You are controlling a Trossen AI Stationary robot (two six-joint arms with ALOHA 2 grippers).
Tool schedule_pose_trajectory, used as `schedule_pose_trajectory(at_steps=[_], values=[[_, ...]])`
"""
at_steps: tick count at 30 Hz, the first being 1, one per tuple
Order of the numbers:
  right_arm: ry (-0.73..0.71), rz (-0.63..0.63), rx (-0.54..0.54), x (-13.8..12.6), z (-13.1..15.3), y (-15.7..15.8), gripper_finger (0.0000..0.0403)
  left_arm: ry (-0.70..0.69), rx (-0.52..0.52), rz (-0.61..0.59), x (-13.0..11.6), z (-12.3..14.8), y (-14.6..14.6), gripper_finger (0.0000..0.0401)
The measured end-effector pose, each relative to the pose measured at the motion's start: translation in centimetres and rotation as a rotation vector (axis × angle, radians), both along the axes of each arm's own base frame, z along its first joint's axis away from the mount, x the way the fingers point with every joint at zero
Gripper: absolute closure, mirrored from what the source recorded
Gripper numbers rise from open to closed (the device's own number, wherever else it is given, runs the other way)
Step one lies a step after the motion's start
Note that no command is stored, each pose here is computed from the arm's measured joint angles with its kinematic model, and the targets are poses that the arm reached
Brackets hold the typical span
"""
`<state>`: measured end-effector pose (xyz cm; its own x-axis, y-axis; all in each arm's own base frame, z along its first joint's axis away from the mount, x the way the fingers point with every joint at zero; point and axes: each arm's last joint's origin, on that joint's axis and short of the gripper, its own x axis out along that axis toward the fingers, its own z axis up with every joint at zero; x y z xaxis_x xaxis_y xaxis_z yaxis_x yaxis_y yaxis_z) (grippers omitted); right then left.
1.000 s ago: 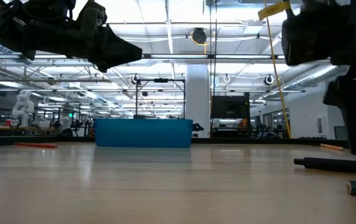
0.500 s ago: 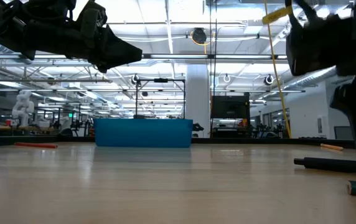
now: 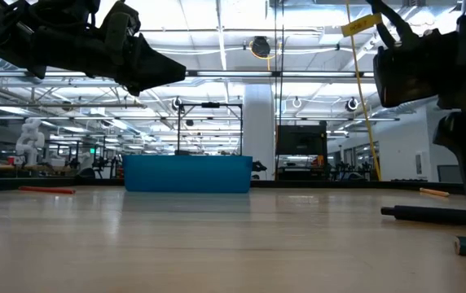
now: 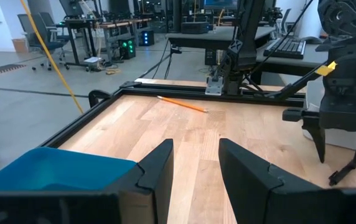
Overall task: Sort pens & pencils
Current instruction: Put the right black pen into the blue bin
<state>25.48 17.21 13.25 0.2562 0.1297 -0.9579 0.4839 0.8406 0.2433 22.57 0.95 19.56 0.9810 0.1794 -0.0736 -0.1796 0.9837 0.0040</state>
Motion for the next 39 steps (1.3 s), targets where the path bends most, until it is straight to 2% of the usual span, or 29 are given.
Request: schedule_pose_trajectory(at_steps=[15,26,39], values=[[0.035,0.01,-0.08,-0.4,-0.3,-0.5,0.0294,0.0,0.0,0.0,0.0,0.0,0.0,0.027],[0.035,0.051,-0.098,-0.2,-0.3,-1.0,0.0386,0.0,0.0,0.001,0.0,0.0,0.0,0.027],[-0.003,0.117,-0.128,0.4,-0.2,-1.7,0.0392,0.001,0.0,0.001,0.0,0.0,0.0,0.027]])
